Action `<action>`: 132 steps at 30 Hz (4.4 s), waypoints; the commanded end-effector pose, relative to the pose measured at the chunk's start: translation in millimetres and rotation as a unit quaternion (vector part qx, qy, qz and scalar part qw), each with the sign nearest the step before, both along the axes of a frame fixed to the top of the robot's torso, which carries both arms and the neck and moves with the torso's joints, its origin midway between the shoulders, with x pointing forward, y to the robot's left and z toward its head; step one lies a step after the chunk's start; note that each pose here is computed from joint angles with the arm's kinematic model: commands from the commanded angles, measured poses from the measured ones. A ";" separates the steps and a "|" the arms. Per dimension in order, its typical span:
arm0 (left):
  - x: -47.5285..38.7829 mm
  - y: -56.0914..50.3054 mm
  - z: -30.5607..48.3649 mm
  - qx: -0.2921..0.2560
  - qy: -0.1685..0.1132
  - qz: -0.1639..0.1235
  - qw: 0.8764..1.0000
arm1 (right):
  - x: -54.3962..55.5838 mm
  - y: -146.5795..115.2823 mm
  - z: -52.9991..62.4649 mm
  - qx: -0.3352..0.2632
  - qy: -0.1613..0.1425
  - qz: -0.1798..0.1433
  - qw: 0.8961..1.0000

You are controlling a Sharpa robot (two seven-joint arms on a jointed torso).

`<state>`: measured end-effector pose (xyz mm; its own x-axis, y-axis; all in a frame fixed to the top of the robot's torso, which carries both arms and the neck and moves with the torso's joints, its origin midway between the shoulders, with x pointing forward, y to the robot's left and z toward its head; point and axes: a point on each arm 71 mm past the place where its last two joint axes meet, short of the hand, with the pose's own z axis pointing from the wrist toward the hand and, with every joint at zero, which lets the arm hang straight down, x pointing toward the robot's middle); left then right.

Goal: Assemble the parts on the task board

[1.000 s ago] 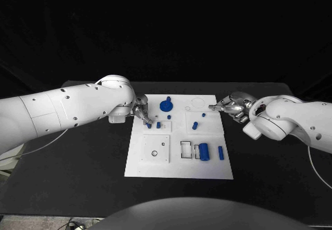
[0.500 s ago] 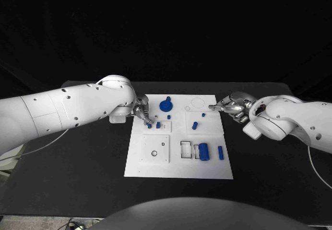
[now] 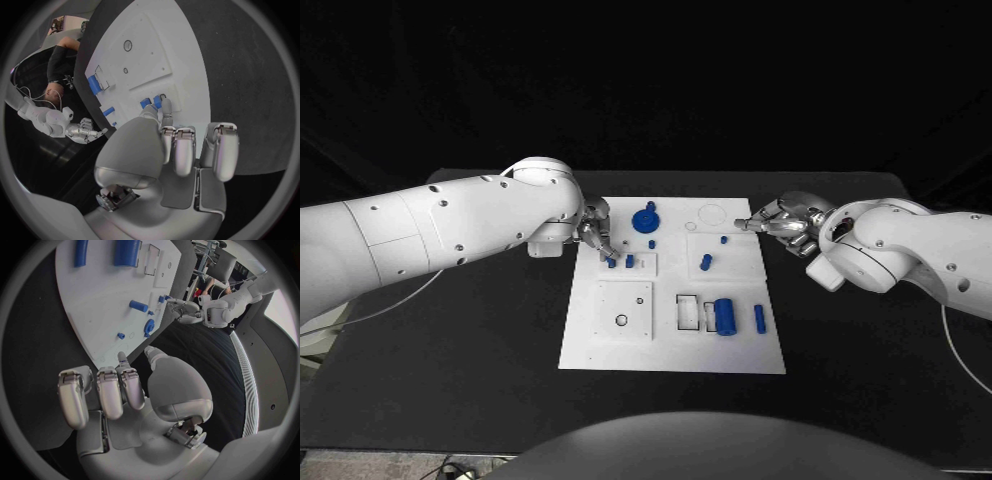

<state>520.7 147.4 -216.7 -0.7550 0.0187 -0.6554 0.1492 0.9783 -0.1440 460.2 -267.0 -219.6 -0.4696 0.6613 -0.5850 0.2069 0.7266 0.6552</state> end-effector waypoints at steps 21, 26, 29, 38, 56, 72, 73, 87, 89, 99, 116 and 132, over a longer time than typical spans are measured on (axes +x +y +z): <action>-1.1 -1.9 0.2 0.006 -0.003 -0.020 1.000 | -0.3 1.5 -0.5 -0.001 0.001 0.007 1.000; -1.1 -2.6 0.2 0.004 -0.003 -0.022 1.000 | -0.2 1.4 -0.6 -0.001 0.001 0.007 1.000; -1.0 -3.2 0.3 0.002 -0.004 -0.023 1.000 | -0.2 1.5 -0.6 -0.001 0.001 0.007 1.000; -1.1 -3.9 0.2 0.001 -0.004 -0.028 1.000 | -0.2 1.1 -0.7 -0.002 0.001 0.006 1.000; -0.3 -1.7 0.4 0.004 -0.009 -0.031 0.999 | -0.3 0.9 -0.9 -0.002 0.001 0.006 1.000; 0.4 -1.1 0.5 0.006 -0.011 -0.031 0.999 | -0.4 1.0 -1.1 -0.002 0.002 0.007 1.000; 0.4 -1.0 0.4 0.006 -0.011 -0.031 0.999 | -0.4 1.0 -1.1 -0.002 0.002 0.007 1.000; 0.5 -0.7 0.0 0.009 -0.008 -0.032 0.999 | -0.4 1.4 -1.2 -0.002 0.003 0.007 1.000; 0.6 -0.8 0.0 0.009 -0.008 -0.032 0.999 | -0.5 1.4 -1.3 -0.002 0.003 0.008 1.000; 1.2 -0.5 -0.1 0.009 -0.009 -0.031 0.999 | -0.6 1.1 -1.3 -0.002 0.004 0.007 1.000; 1.7 -0.8 -0.3 0.008 -0.013 -0.027 1.000 | -0.8 0.9 -1.7 -0.004 0.006 0.007 1.000; 1.5 -1.1 -1.0 0.009 -0.011 -0.028 1.000 | -1.1 0.7 -1.8 -0.004 0.007 0.007 1.000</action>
